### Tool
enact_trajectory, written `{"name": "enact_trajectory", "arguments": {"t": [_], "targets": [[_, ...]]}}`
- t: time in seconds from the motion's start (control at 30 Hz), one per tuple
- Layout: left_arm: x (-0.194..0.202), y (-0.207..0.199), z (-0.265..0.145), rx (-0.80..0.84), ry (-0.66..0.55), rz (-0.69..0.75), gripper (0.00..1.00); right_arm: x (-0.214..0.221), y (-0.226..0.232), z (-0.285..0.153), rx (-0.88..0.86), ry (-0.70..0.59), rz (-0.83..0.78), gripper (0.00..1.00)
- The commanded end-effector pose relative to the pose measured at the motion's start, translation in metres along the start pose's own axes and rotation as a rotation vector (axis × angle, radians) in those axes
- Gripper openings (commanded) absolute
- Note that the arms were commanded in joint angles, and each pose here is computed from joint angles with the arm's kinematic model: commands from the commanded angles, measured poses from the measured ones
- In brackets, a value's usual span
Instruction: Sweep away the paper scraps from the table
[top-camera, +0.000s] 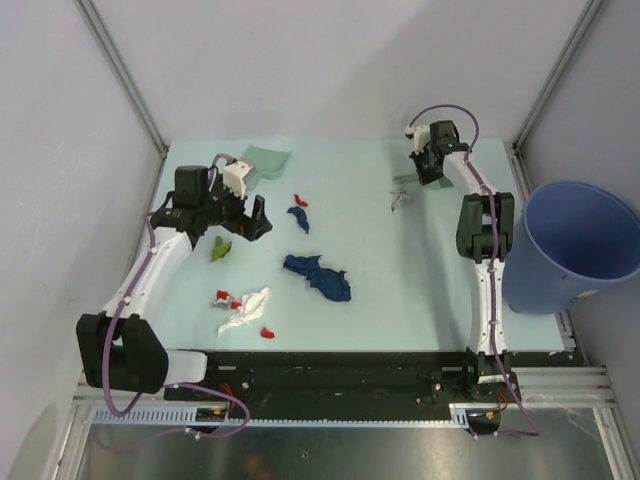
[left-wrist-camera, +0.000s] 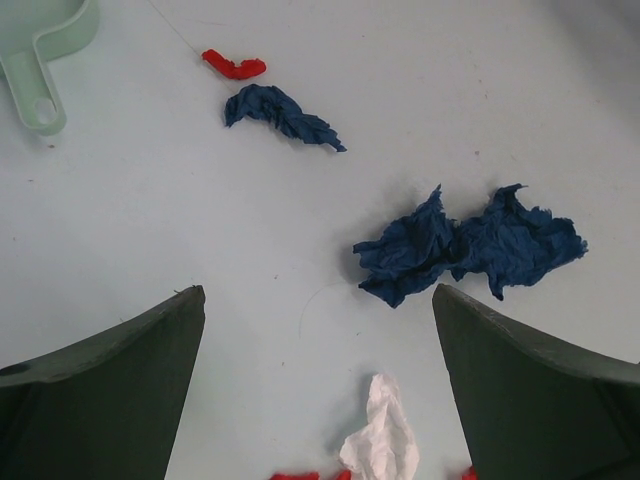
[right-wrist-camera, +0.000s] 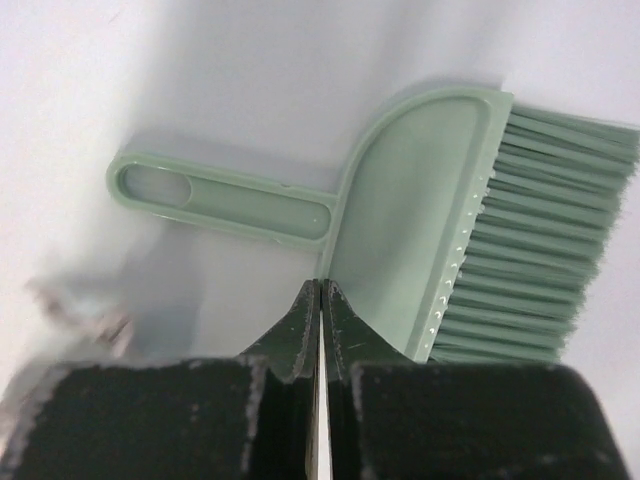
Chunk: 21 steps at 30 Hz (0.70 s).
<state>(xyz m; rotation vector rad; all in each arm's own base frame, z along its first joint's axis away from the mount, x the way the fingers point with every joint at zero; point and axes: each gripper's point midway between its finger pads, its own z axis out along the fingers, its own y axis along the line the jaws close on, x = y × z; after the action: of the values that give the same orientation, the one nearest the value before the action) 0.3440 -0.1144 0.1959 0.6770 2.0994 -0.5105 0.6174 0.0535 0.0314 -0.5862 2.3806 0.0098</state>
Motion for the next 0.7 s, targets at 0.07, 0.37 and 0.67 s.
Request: {"name": "enact_trajectory", "arguments": {"t": [0.07,0.37,0.67], "targets": [[-0.015,-0.014,-0.010,0.037,-0.045,0.080,0.99,0.033,0.098,-0.031,-0.228,0.099,-0.042,0.00],[0.006,-0.028,-0.011,0.036,-0.014,0.161,0.99,-0.024,0.205,-0.008,-0.284,0.049,-0.184,0.00],[0.026,-0.019,-0.015,-0.023,0.036,0.198,0.98,-0.021,0.299,-0.030,-0.420,0.037,-0.330,0.00]]}}
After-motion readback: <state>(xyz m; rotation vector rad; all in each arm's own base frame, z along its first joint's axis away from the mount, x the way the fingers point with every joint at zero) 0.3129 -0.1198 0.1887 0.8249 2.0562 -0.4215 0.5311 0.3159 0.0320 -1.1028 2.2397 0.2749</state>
